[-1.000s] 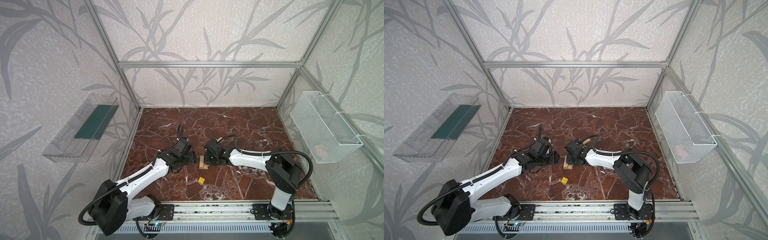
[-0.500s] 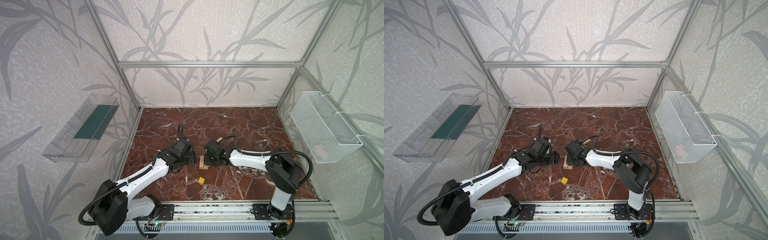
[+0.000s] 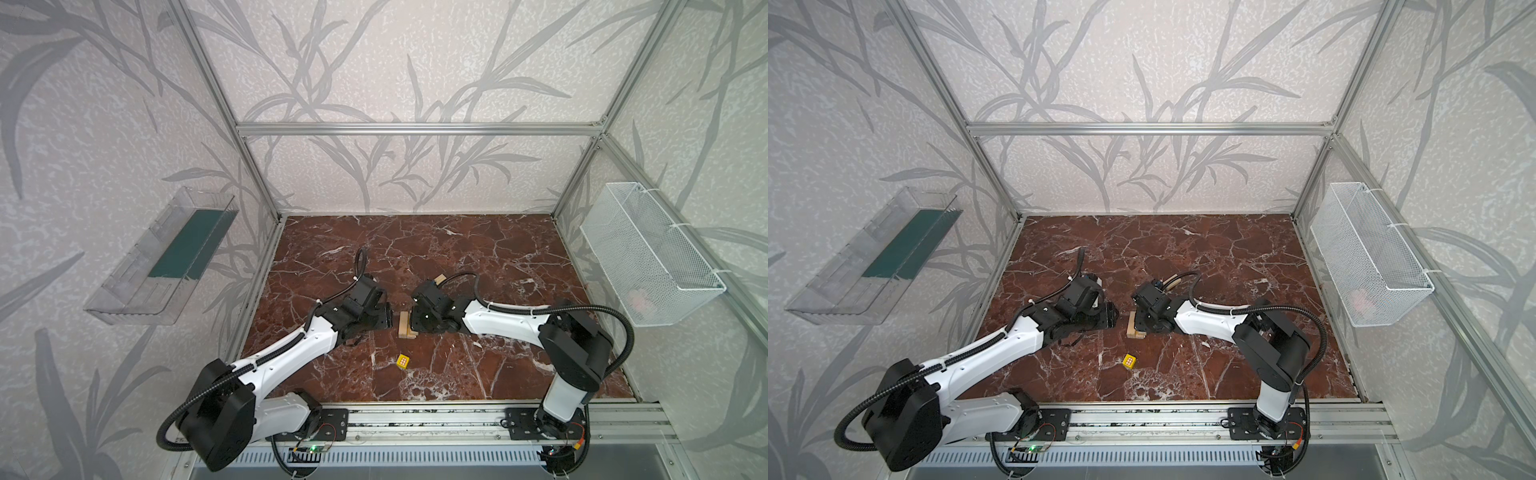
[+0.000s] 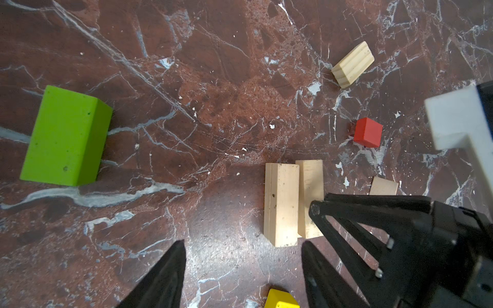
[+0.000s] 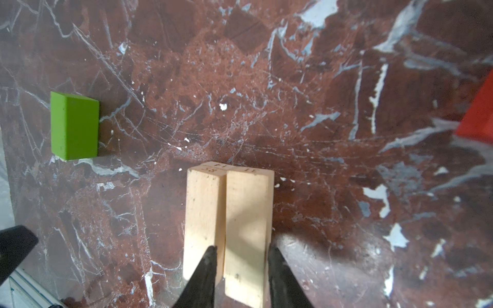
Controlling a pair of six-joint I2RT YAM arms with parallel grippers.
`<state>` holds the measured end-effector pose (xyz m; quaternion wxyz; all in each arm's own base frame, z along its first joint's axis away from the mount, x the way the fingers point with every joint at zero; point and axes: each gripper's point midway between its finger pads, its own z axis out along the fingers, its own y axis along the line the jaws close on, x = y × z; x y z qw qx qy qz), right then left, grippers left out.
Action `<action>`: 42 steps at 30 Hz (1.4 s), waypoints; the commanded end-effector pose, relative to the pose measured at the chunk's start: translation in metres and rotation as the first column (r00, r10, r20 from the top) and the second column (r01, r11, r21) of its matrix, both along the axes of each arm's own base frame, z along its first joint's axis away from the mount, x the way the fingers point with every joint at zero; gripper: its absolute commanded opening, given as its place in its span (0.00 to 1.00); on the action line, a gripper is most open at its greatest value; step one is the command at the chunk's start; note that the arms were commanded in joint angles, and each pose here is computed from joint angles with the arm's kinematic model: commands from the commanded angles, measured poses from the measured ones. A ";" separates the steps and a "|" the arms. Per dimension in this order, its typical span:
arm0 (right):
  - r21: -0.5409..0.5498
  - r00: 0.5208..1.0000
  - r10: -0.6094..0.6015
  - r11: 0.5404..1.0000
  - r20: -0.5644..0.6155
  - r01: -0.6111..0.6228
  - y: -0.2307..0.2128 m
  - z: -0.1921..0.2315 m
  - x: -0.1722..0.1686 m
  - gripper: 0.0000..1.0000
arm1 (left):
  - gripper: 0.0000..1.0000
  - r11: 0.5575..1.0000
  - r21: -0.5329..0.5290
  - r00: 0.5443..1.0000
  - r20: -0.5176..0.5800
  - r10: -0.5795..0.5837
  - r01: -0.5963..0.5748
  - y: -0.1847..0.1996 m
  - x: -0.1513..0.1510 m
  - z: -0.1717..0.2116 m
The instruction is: Build the wood block tower
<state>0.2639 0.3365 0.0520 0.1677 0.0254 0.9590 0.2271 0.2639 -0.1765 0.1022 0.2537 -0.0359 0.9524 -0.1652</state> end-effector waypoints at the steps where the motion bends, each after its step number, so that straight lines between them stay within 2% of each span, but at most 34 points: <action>1: 0.028 1.000 0.001 1.000 -0.001 -0.001 0.002 0.007 -0.003 0.33 | 0.67 1.000 0.002 1.000 0.006 0.017 -0.017 0.004 0.001 0.001; 14: 0.053 1.000 -0.009 0.999 -0.005 0.009 -0.003 0.007 0.005 0.33 | 0.67 1.000 0.002 1.000 0.001 0.011 -0.011 0.003 0.001 0.000; 30: 0.104 0.999 -0.037 0.994 -0.011 0.038 -0.012 0.009 0.033 0.36 | 0.67 1.000 0.006 1.000 -0.008 0.004 -0.004 0.000 0.003 -0.003; 42: 0.154 0.998 -0.036 0.987 -0.048 0.043 -0.004 0.000 0.046 0.30 | 0.67 1.000 0.014 1.000 -0.016 -0.006 0.006 -0.002 0.005 -0.004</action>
